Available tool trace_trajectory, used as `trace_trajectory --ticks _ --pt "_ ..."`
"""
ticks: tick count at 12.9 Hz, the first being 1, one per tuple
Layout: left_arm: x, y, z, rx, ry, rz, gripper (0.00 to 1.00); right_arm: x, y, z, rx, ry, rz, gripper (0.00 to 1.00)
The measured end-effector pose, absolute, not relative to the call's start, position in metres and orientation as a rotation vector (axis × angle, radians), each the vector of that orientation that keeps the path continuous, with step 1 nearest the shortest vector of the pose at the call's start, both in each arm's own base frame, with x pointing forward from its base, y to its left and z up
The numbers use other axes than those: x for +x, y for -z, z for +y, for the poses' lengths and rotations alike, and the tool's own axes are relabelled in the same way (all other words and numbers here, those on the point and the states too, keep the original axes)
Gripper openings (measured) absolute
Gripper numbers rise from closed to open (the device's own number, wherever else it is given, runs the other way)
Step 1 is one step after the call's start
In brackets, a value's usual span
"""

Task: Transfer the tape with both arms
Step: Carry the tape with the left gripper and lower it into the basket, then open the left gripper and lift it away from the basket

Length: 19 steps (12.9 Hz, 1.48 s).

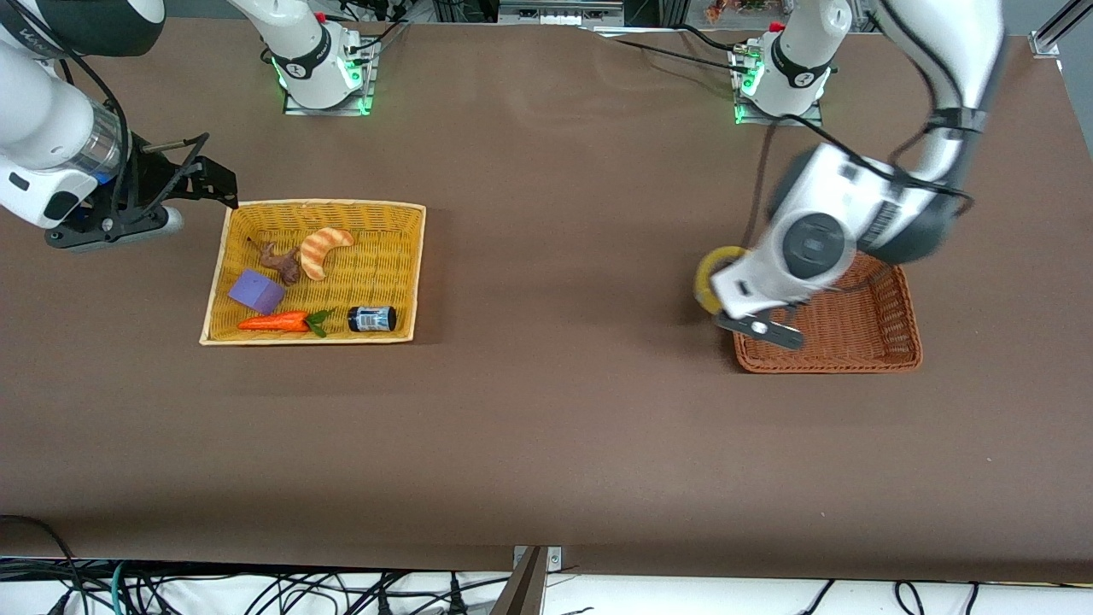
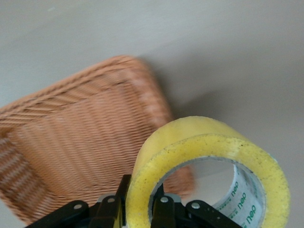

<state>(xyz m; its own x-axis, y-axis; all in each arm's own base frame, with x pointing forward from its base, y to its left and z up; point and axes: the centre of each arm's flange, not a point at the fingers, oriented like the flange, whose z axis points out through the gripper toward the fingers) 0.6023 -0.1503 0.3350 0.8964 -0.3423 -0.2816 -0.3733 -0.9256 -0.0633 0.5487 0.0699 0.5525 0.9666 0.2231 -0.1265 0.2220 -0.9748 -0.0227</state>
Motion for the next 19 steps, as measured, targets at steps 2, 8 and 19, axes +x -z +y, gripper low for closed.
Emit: trace_trajectory --ticks 2,8,19 --pt "0.616 -0.307 -0.080 -2.977 -0.425 0.680 0.22 0.549 -0.552 0.070 -3.107 -0.201 -0.353 1.00" --pt "0.621 -0.225 -0.026 -3.039 -0.448 0.803 0.50 0.549 -0.552 0.070 -3.106 -0.202 -0.362 1.00" --pt "0.618 -0.544 -0.046 -3.195 -0.227 0.542 1.00 0.549 -0.552 0.070 -3.106 -0.202 -0.362 1.00"
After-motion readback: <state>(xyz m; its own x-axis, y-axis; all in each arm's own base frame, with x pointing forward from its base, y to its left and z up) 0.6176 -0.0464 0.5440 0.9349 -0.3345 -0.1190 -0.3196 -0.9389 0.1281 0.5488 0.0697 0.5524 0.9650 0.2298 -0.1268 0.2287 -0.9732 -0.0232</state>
